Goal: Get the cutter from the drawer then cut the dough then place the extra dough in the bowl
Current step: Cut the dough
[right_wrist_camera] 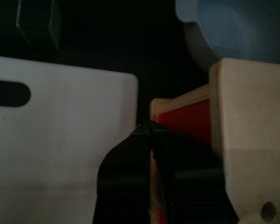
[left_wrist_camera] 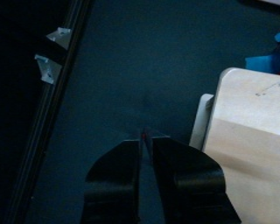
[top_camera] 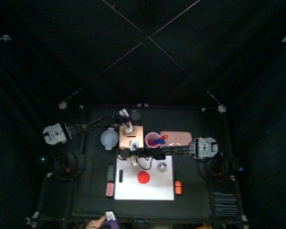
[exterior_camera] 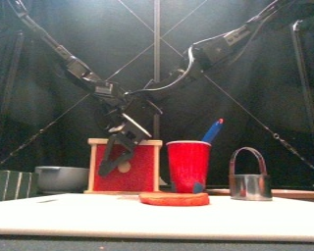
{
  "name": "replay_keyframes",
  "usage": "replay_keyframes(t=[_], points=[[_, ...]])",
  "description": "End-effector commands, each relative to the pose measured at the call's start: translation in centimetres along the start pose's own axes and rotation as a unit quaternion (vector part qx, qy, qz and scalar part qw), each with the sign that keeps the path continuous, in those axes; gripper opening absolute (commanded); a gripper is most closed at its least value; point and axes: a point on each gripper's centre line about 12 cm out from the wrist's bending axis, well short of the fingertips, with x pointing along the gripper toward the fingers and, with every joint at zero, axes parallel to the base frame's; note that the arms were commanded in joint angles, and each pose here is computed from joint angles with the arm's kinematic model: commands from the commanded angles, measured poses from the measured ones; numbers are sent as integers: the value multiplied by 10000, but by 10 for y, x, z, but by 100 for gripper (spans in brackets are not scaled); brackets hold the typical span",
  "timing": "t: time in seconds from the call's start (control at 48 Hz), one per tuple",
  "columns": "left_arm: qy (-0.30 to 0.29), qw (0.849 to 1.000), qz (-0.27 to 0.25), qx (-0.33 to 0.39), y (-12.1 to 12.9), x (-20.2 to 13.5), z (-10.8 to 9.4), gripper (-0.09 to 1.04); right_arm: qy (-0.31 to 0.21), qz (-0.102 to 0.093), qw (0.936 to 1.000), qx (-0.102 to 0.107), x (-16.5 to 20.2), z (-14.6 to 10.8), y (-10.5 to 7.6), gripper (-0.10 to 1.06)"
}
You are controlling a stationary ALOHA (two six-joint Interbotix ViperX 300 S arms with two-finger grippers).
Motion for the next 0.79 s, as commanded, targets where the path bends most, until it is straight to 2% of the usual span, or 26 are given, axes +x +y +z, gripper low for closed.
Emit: replay_keyframes(t=[0.021,0.438,0.521,0.688,0.792], points=[[-193,9998,54,20,2,-6,10,55,-195,-129,9997,36,-8,13,-15,30],[-326,9994,122,84,5,-12,13,55,-232,-80,9996,102,-18,17,-10,30],[-377,9992,140,81,6,-16,15,56,-366,76,9991,188,-29,28,7,29],[-602,9979,213,48,9,-32,24,56,-670,465,9948,618,-67,48,36,29],[-831,9962,271,49,11,-45,30,56,-693,634,9934,661,-97,49,50,30]])
